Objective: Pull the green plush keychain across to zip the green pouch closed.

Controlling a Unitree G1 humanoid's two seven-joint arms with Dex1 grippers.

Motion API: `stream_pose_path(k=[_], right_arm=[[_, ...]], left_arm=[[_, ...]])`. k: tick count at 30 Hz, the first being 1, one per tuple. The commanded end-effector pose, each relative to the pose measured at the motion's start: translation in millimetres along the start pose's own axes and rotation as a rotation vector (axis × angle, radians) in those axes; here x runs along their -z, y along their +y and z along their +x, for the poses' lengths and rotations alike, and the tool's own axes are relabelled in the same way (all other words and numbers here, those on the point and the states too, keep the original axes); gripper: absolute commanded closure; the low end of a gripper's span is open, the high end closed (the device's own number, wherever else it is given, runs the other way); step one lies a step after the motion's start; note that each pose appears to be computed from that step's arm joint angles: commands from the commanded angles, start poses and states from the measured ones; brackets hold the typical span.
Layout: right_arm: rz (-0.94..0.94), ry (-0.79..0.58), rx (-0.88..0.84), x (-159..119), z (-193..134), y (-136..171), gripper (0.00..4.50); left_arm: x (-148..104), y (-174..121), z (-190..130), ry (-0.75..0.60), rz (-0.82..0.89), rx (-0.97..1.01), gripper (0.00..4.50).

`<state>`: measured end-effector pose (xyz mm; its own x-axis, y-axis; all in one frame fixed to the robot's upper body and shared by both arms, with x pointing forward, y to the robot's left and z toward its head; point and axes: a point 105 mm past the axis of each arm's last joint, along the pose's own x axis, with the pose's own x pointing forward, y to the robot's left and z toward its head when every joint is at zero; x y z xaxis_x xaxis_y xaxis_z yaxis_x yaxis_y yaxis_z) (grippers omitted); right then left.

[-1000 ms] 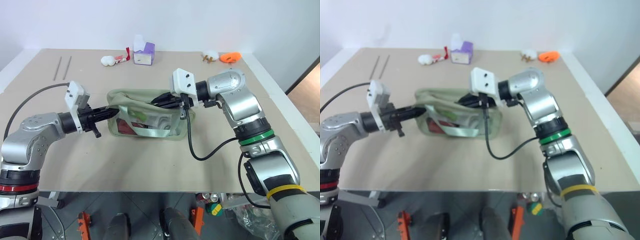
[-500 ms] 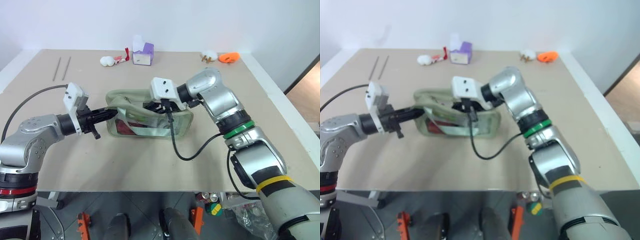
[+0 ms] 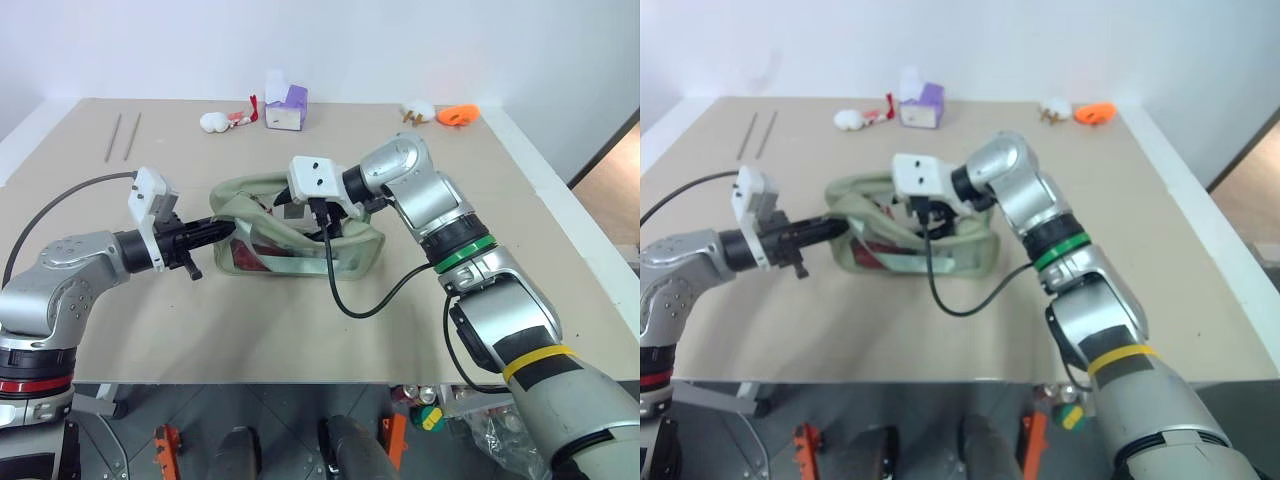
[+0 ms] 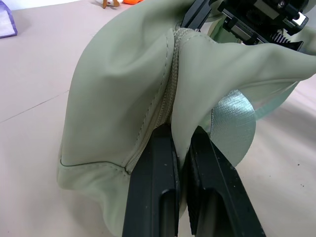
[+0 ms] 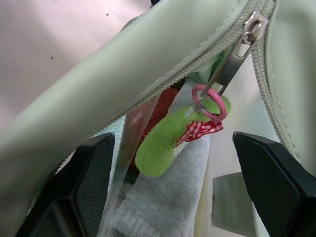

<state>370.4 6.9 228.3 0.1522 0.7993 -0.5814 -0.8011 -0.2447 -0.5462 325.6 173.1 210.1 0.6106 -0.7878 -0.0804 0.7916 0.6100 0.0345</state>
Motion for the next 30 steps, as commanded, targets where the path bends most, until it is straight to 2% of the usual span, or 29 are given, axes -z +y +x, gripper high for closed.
stream_pose_path(k=[1, 8, 11, 15, 17, 18, 20, 26, 30], right_arm=[[-0.043, 0.02, 0.03, -12.2, 11.3, -7.5, 0.49], [-0.041, 0.076, 0.074, -8.5, 23.8, -11.5, 0.49], [-0.042, 0.081, 0.073, -7.7, 26.3, -10.6, 1.37], [-0.051, 0.071, 0.062, -8.7, 25.8, -8.3, 2.82], [-0.055, 0.069, 0.061, -8.9, 24.8, -8.1, 3.4], [-0.057, 0.069, 0.063, -8.8, 23.8, -8.9, 3.92], [-0.056, 0.072, 0.073, -8.7, 21.5, -11.6, 4.33], [-0.05, 0.065, 0.145, -15.6, -1.0, -32.2, 4.33], [-0.024, 0.037, 0.225, -30.1, -40.2, -55.2, 4.33]], left_arm=[[-17.3, 1.2, -5.0, -0.048, 0.053, -0.021, 4.5], [-16.4, -0.4, -3.7, -0.05, 0.051, -0.018, 4.5], [-16.0, -0.3, -3.2, -0.05, 0.05, -0.02, 4.5], [-15.6, -0.2, -2.8, -0.049, 0.05, -0.021, 4.5], [-15.5, -0.1, -2.6, -0.049, 0.049, -0.021, 4.5], [-15.5, 0.1, -2.3, -0.05, 0.049, -0.021, 4.5], [-15.3, 0.5, -1.5, -0.05, 0.047, -0.021, 4.5], [-15.1, -0.4, 0.0, -0.052, 0.046, -0.014, 4.5], [-14.8, -0.7, 0.9, -0.051, 0.046, -0.008, 4.5]])
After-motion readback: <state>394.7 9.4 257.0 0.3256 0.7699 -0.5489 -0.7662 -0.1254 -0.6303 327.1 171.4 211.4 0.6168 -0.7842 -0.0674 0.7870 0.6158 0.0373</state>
